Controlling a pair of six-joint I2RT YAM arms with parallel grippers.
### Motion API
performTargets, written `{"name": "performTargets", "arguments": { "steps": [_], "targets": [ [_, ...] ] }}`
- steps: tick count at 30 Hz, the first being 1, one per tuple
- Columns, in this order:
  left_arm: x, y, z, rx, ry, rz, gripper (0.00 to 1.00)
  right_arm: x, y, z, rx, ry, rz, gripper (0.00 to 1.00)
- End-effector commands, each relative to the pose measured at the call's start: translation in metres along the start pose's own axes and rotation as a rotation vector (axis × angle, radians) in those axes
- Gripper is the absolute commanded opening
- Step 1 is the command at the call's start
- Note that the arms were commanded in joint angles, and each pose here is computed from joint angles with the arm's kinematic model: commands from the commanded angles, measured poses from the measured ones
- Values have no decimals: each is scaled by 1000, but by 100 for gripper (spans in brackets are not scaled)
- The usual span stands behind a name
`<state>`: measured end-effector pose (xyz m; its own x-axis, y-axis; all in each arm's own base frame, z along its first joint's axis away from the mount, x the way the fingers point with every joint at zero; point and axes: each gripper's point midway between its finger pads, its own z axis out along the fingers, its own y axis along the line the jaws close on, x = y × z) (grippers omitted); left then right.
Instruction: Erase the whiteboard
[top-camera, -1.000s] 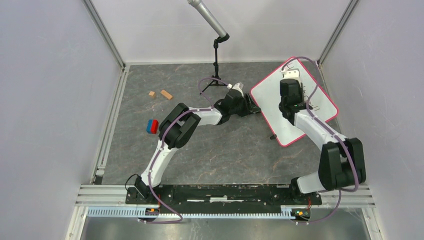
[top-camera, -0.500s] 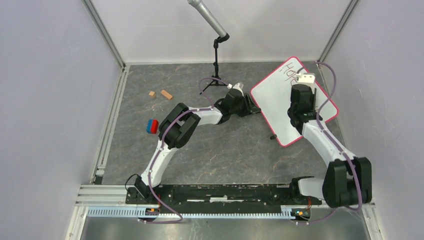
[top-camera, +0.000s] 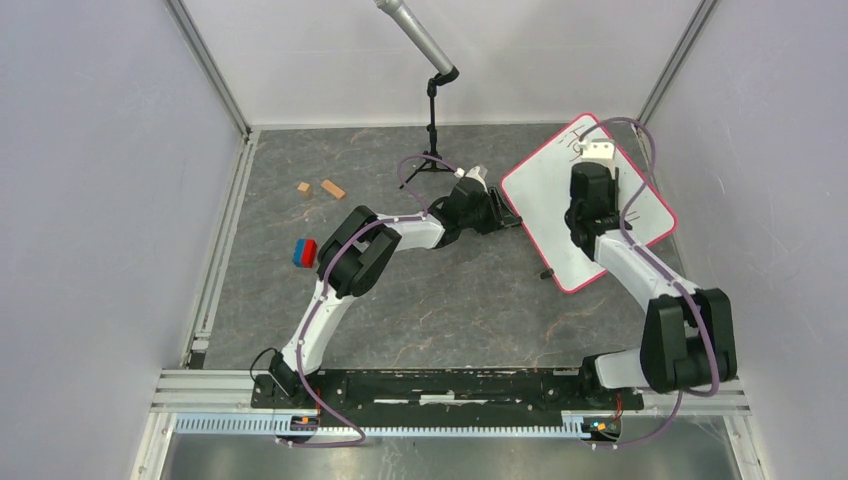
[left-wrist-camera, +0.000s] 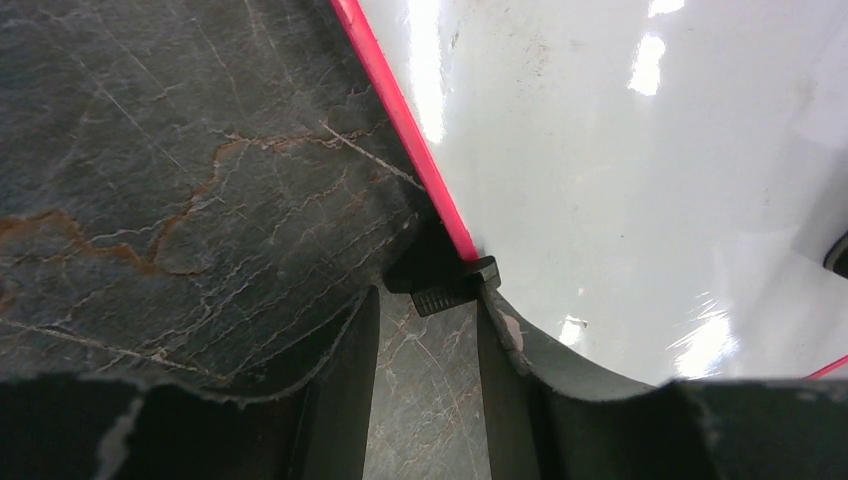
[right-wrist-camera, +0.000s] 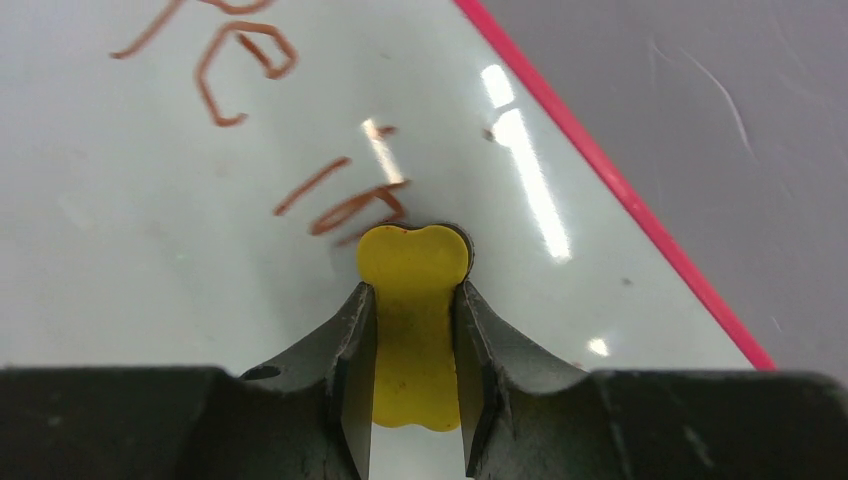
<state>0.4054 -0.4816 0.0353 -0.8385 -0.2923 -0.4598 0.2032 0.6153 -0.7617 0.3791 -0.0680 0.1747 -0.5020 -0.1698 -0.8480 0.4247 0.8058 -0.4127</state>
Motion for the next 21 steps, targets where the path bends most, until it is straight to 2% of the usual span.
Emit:
{"name": "performTargets", "arguments": {
  "steps": [1,6,16,21],
  "targets": [
    [28,56,2,-180,52,-12,46,-25,34,11,-108,-43,12,14],
    [28,56,2,-179,49,-15,44,-31,19,20,-42,-26,53,14],
    [28,56,1,-174,46,-17,43,29,-61,-10,143,26,195,15],
    [28,56,1,-173,47,-12,43,34,-74,-21,173,22,210,15]
  ]
}}
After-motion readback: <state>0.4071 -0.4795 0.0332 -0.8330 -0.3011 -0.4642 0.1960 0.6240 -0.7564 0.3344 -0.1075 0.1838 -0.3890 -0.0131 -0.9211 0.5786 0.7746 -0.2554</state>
